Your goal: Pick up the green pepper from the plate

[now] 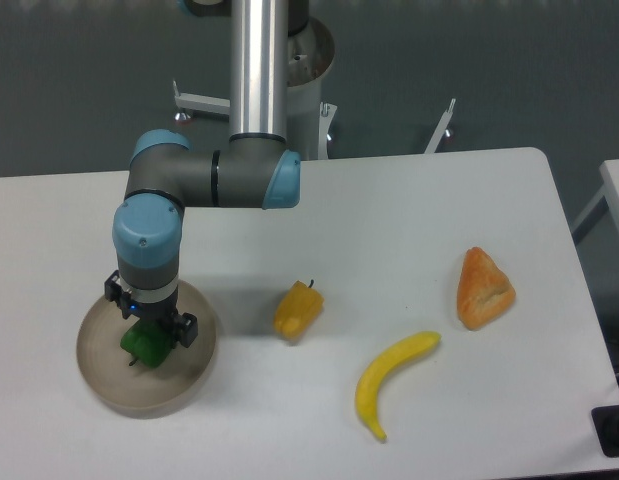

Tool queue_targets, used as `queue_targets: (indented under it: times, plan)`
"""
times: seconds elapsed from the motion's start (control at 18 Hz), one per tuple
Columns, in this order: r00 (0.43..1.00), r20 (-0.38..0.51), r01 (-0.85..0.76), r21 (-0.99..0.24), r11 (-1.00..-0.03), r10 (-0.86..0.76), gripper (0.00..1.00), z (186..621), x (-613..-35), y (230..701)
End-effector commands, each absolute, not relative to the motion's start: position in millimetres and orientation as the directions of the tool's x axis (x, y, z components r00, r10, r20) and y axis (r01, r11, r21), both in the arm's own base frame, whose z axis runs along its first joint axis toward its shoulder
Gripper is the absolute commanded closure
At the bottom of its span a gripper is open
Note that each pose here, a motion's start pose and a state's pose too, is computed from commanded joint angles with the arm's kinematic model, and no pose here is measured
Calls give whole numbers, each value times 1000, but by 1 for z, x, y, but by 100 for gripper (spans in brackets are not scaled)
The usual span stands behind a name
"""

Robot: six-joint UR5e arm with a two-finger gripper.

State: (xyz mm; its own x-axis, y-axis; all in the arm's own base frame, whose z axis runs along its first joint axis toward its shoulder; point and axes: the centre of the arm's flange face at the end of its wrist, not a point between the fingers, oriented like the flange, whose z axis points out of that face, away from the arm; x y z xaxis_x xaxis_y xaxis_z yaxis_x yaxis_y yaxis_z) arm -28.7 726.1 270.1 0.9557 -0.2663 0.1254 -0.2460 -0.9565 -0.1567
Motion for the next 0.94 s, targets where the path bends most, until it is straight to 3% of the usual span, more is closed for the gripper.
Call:
queue_targets:
  times: [0.28, 0.56, 0.72, 0.94]
  plan:
    - [955, 118, -251, -169, -953, -272, 60, 277, -30, 730]
    - [937, 91, -316, -194, -929, -338, 61, 297, -37, 731]
    - [917, 55, -376, -217, -901, -396, 61, 328, -69, 719]
    - [881, 6, -467, -154, -871, -474, 61, 362, -146, 690]
